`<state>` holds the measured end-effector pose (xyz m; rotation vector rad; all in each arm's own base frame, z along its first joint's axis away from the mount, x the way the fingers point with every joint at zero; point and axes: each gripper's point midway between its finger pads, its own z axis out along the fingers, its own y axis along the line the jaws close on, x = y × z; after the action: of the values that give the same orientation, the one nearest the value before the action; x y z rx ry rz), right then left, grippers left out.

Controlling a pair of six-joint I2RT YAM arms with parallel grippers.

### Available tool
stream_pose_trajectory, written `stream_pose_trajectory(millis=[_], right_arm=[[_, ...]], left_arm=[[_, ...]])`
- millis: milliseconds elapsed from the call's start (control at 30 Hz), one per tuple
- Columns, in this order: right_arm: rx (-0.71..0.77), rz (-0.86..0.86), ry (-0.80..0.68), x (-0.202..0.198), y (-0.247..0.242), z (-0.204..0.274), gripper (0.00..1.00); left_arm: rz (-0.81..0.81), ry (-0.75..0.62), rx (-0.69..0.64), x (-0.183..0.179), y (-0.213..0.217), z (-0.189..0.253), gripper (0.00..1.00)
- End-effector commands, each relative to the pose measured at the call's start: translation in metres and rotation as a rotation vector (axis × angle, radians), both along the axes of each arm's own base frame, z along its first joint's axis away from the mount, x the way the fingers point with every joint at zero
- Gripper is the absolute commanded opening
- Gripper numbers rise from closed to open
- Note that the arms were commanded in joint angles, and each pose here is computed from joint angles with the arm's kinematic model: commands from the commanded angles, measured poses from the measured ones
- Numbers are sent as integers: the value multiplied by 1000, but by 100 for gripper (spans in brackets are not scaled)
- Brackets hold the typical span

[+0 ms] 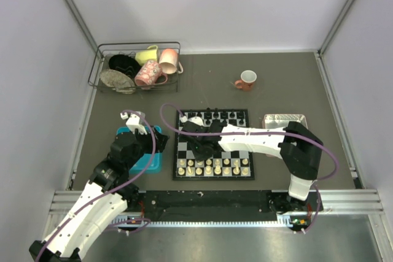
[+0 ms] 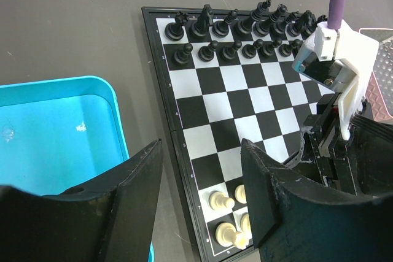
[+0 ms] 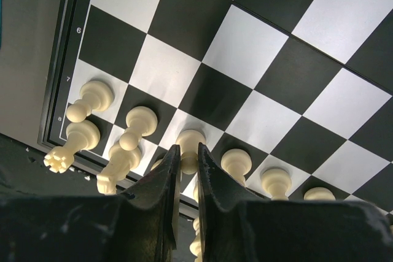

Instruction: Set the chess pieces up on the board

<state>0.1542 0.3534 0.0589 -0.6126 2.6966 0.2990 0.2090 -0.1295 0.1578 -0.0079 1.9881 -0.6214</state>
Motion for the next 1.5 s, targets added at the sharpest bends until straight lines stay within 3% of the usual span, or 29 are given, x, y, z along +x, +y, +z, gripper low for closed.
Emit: stream_pose_trajectory(millis=[0, 133, 333, 633, 967, 1100, 1333, 1467], right_arm=[[33, -6, -14, 1, 14, 6, 16], [40, -9, -21, 2, 15, 9, 24], [62, -13, -42, 6, 18, 20, 27], [164, -52, -132, 23, 14, 72, 41], [231, -166, -274, 52, -53, 122, 57], [256, -216, -342, 64, -89, 141, 64], [183, -286, -423, 87, -152, 124, 72], [255, -315, -409, 101, -177, 116, 75]], left_arm=[[-3, -45, -21, 4, -2, 10, 58], [0, -44, -20, 4, -2, 10, 59], [-2, -46, -19, 4, -2, 10, 59], [7, -39, -12, 4, 0, 10, 64], [73, -29, 14, 7, 12, 23, 73], [97, -68, -4, 11, 14, 49, 75], [203, -94, -51, 18, 27, 70, 90], [268, -101, -44, 25, 36, 73, 99]])
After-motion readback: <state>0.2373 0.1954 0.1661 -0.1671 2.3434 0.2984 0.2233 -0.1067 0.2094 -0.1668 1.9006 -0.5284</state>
